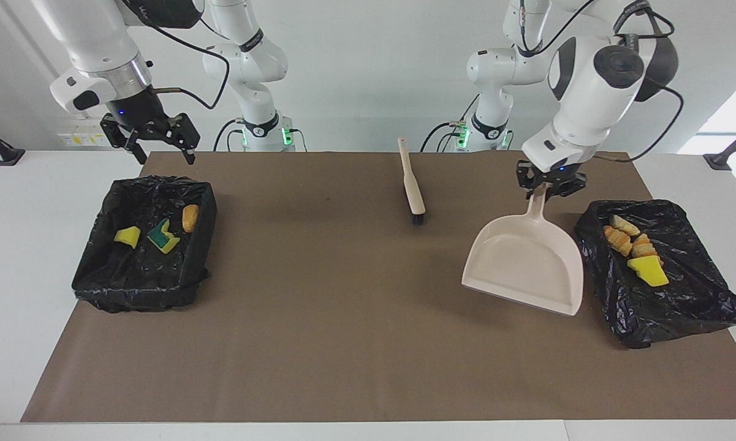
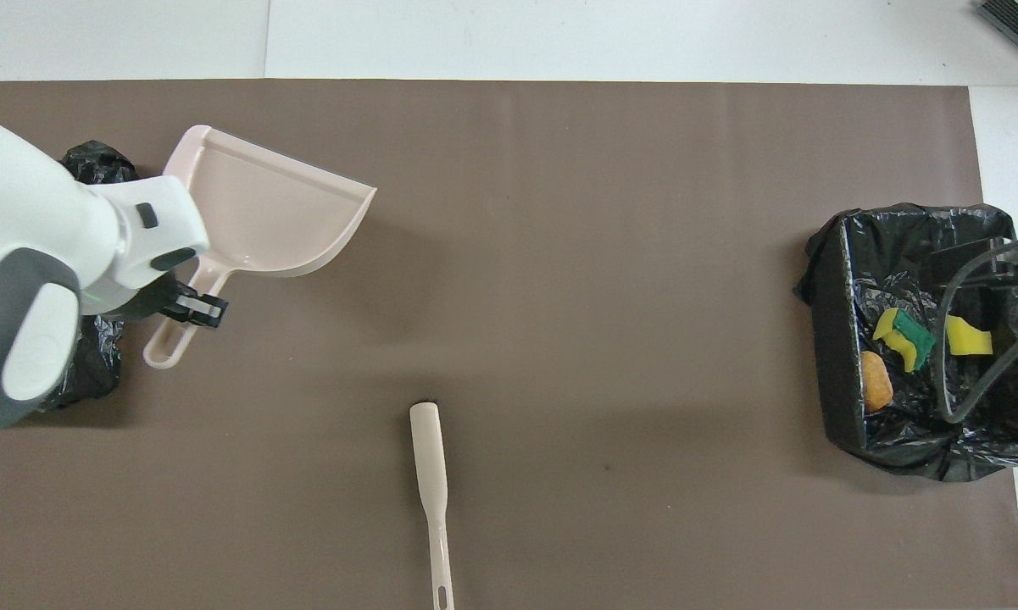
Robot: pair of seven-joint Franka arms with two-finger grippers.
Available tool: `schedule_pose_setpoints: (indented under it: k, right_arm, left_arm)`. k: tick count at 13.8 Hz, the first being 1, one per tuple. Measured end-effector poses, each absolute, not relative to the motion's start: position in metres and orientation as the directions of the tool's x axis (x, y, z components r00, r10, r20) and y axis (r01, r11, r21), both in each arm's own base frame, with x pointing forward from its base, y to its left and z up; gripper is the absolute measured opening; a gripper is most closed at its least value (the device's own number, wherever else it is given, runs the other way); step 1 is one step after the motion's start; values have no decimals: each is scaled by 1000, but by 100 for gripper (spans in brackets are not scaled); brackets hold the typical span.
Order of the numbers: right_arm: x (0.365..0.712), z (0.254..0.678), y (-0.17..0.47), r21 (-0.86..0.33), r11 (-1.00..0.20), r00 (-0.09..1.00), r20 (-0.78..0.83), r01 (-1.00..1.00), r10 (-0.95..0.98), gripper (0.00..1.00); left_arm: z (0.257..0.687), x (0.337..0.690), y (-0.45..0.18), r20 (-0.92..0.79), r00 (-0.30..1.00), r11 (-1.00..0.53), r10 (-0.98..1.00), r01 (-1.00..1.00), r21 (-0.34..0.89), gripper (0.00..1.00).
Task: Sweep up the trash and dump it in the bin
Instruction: 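Bring the dustpan back and set it on the table with the left gripper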
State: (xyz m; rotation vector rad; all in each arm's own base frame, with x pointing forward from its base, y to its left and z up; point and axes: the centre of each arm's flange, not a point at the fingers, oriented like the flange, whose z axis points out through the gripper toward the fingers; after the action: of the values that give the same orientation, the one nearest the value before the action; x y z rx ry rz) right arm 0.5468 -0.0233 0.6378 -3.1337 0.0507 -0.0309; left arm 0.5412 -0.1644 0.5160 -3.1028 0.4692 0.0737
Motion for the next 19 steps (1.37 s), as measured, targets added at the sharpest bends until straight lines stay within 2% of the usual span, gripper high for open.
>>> schedule_pose_setpoints:
  k: [6, 9, 13, 19]
  right_arm:
    - [547, 636, -22, -8, -999, 999, 17, -36, -36, 100]
    - [547, 636, -24, -8, -998, 998, 15, -56, -56, 100]
    - [547, 636, -24, -8, -998, 998, 15, -57, -57, 100]
    - [547, 635, -21, -8, -998, 998, 15, -58, -58, 100]
  left_arm:
    - [425, 531, -299, 52, 986, -984, -158, -161, 72, 33]
    - [397, 535, -314, 54, 986, -983, -156, -160, 84, 33]
    - [385, 532, -324, 52, 977, -974, -205, -209, 84, 33]
    - [350, 513, -359, 29, 977, -973, -211, -212, 90, 33]
